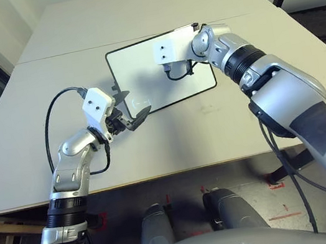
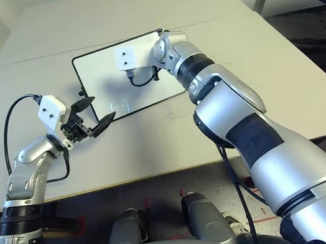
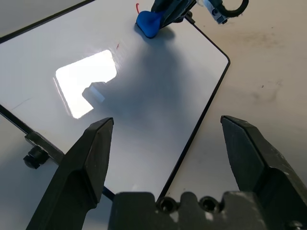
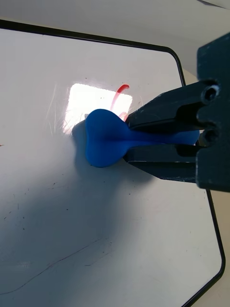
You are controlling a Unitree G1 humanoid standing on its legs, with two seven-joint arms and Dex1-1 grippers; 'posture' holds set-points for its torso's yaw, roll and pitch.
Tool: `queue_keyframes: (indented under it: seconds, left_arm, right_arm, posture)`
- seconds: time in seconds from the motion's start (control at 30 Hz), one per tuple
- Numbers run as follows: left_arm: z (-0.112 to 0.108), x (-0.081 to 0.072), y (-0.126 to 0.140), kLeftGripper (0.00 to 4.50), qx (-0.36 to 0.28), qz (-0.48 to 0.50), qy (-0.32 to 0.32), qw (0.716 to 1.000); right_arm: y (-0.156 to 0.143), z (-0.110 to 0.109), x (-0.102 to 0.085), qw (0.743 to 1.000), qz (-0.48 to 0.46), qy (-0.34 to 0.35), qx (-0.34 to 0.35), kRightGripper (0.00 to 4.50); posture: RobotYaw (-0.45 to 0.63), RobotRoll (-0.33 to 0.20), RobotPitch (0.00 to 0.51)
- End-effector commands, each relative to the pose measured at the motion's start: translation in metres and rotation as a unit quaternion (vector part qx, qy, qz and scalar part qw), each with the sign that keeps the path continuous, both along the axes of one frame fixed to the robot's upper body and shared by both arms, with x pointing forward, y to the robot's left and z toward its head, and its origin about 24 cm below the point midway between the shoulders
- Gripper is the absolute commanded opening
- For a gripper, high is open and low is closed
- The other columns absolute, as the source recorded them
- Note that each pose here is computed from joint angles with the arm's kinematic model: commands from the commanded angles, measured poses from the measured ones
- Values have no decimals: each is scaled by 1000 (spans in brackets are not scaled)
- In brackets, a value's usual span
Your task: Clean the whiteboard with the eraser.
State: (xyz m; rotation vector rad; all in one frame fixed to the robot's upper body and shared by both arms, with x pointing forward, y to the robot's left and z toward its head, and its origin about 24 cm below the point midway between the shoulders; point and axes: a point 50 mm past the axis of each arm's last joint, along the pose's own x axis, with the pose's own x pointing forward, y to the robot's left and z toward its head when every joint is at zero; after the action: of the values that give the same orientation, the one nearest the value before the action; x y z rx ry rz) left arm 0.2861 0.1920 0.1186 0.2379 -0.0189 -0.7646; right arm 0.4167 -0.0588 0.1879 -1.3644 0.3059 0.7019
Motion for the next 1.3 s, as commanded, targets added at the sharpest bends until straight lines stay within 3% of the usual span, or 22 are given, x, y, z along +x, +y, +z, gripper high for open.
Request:
queue_keyframes:
  seconds: [0.03,0.3,0.5,1.07,1.3]
  left_arm:
    - [-1,-2,1,4500,2,3,2,1000]
    - [-1,1,-2,4500,2,-4,2,1000]
    - [-1,3,-4,4500,2,-7,2,1000]
    - [-3,0,-5,4500,-2,-1,3,1000]
    - [-5,-2,-7,4500,-7,1,3,1000]
  right_arm:
    - [-14,-2,3,999,-21,-9,-33,124]
    - [-47,5,8,996,-66,-23,-50,124]
    - [-53,10,9,995,-79,-32,-44,124]
    - [-12,5,3,999,-41,9,23,124]
    - [-11,5,3,999,-47,7,18,123]
  posture:
    - [-2,0,58]
    - [-29,0,51]
    - [-32,0,49]
    - [0,0,53]
    - [13,0,54]
